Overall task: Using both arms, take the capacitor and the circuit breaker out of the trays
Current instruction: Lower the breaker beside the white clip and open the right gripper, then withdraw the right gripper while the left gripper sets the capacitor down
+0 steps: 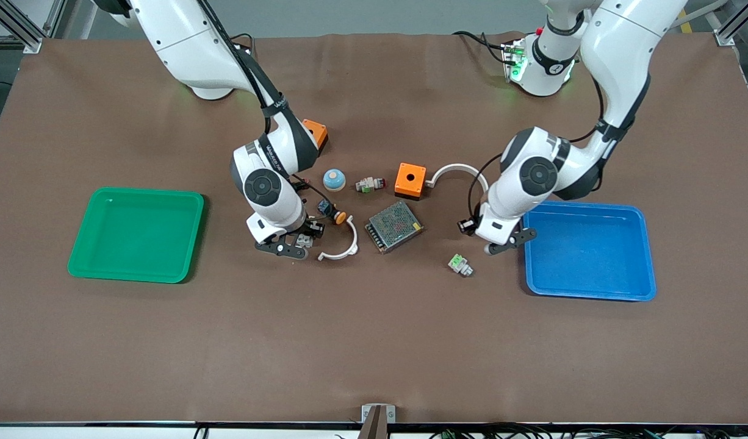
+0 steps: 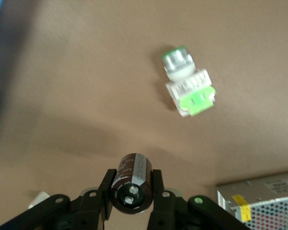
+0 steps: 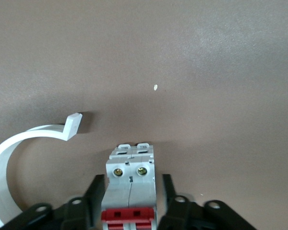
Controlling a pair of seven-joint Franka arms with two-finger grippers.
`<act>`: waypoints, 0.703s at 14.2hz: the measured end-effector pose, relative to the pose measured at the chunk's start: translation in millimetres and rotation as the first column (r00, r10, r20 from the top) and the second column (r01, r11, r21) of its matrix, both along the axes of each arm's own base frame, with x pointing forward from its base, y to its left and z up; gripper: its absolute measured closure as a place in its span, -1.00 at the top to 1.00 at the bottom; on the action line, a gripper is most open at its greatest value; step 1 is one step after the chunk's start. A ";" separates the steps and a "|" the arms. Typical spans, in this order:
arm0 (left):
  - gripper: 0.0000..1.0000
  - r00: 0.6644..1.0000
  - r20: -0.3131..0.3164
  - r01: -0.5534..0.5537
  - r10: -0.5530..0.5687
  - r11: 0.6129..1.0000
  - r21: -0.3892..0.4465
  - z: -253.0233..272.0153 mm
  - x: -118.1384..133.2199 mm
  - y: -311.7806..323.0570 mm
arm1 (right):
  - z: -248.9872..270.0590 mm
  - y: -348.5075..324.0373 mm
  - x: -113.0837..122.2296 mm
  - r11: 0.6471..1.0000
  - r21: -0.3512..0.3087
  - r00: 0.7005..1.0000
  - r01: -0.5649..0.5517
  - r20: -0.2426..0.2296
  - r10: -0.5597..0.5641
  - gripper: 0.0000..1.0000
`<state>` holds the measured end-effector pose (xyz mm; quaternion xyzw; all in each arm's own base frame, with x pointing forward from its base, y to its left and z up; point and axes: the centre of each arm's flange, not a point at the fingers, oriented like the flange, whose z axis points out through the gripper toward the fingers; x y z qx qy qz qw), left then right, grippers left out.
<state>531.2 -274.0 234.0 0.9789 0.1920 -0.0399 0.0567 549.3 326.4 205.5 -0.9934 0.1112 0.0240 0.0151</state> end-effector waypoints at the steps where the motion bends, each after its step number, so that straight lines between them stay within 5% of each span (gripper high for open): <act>1: -0.31 1.000 -0.005 -0.002 0.002 1.000 0.001 -1.8 -4.0 -6.3 | 5.6 0.5 5.1 1.000 0.004 1.000 0.005 0.010 -0.005 0.49; 4: -0.31 0.999 -0.030 -0.016 0.016 1.000 0.010 -11.2 -16.8 -20.8 | 44.2 -9.1 35.9 0.999 -0.001 0.999 0.034 0.000 -0.034 0.99; 10: -0.31 0.999 -0.039 -0.022 0.022 1.000 0.009 -33.2 -41.2 -24.3 | 160.4 -136.4 104.5 0.998 0.006 0.992 -0.065 -0.106 0.066 1.00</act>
